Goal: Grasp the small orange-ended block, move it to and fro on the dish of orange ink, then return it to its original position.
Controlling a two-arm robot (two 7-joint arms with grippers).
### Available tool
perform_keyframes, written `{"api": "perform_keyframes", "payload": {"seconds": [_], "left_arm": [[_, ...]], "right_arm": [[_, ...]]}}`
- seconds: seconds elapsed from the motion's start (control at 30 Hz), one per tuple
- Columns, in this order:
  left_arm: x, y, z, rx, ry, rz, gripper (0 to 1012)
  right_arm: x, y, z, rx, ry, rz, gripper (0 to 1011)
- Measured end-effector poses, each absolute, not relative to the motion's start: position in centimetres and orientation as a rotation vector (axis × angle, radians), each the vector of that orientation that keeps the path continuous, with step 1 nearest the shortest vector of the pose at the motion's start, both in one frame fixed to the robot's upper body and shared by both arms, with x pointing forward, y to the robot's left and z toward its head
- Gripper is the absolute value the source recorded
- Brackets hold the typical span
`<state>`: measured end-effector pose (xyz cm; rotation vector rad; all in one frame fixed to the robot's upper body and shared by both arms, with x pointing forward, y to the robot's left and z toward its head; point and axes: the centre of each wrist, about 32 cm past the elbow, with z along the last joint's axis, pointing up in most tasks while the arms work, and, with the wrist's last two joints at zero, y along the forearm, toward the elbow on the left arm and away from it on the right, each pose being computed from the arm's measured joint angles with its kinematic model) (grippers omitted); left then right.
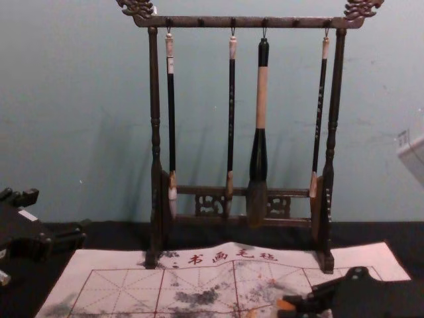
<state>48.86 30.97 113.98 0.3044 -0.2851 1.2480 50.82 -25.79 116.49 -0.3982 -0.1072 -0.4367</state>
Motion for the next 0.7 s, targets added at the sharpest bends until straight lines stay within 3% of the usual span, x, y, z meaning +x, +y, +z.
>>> {"api": "perform_keyframes", "payload": {"seconds": [0.7], "left_arm": [[48.9,31.0,114.0,0.304,-0.285,1.248,1001]], "right_arm": [[50.9,-24.3,116.9,-0.418,-0.115,-0.394,94]]}}
